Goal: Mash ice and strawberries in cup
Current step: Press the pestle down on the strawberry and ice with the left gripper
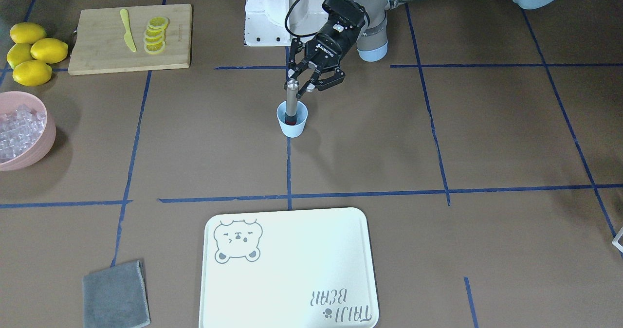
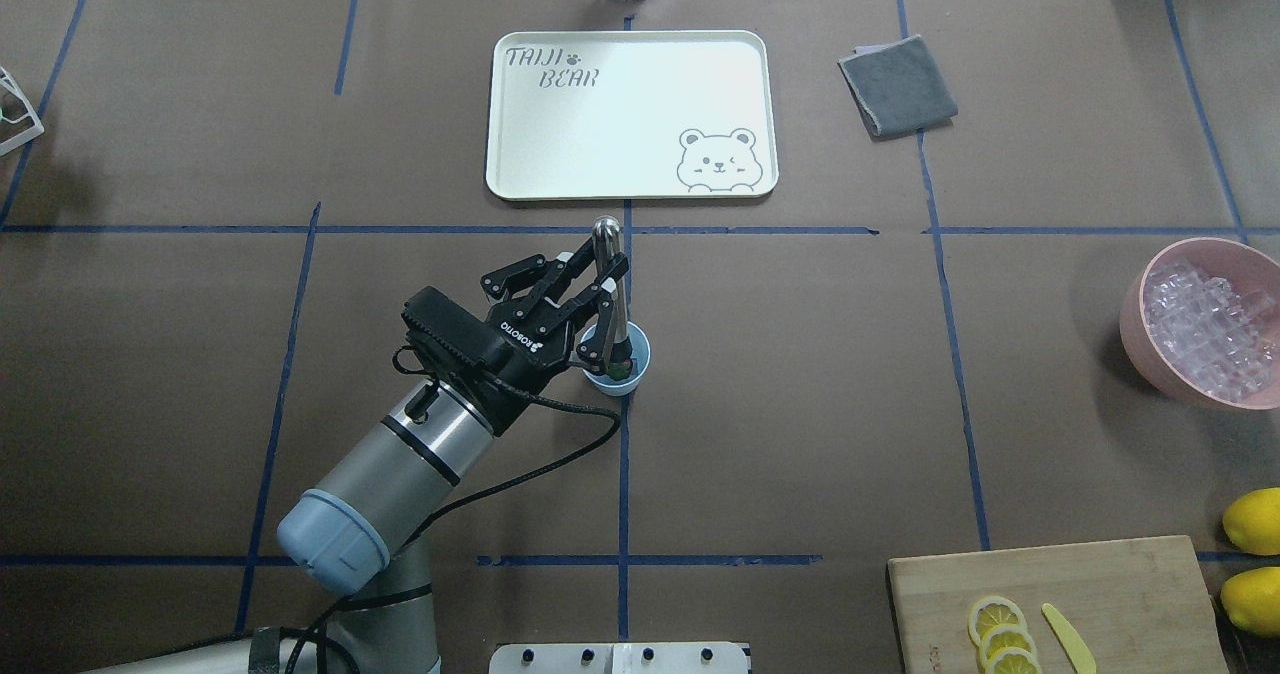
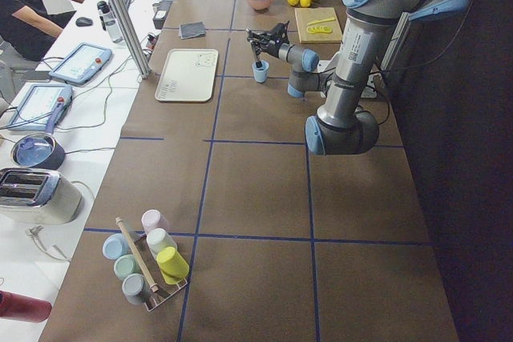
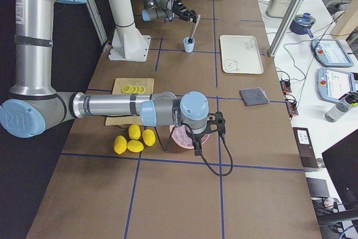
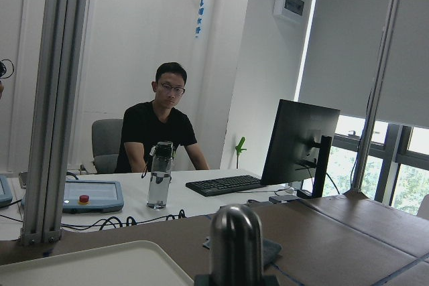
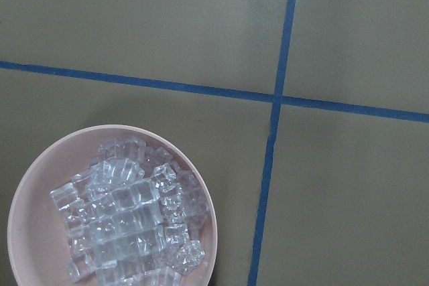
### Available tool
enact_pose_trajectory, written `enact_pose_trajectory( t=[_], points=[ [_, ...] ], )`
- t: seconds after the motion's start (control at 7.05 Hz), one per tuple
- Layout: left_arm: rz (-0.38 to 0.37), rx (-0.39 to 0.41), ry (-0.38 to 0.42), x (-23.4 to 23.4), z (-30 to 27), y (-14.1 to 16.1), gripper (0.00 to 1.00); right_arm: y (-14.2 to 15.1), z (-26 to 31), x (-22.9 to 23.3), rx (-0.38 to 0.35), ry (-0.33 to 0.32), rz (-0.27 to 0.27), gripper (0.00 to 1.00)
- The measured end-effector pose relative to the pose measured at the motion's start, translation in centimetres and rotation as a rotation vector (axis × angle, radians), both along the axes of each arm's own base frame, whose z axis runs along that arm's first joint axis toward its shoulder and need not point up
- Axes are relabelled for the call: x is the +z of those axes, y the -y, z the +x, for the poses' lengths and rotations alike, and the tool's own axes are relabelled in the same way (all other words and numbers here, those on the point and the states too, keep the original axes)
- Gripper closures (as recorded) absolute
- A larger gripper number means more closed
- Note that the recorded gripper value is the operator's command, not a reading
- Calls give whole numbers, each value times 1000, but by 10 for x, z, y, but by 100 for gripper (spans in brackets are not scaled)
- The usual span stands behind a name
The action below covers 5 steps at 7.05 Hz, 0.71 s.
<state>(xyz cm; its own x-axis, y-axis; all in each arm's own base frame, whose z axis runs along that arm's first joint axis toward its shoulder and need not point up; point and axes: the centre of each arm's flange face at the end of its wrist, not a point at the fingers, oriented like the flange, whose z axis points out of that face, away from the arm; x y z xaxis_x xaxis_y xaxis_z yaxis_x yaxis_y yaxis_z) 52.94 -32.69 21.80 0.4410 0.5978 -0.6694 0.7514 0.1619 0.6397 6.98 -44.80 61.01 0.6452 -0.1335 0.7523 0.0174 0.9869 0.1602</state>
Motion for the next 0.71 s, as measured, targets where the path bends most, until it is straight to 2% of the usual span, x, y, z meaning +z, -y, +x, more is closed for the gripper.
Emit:
enact_pose_trajectory(
  t=[0.71],
  points=[
    [-7, 2, 20, 9, 7, -2, 100, 2, 0, 0, 0, 0, -3, 1]
  ],
)
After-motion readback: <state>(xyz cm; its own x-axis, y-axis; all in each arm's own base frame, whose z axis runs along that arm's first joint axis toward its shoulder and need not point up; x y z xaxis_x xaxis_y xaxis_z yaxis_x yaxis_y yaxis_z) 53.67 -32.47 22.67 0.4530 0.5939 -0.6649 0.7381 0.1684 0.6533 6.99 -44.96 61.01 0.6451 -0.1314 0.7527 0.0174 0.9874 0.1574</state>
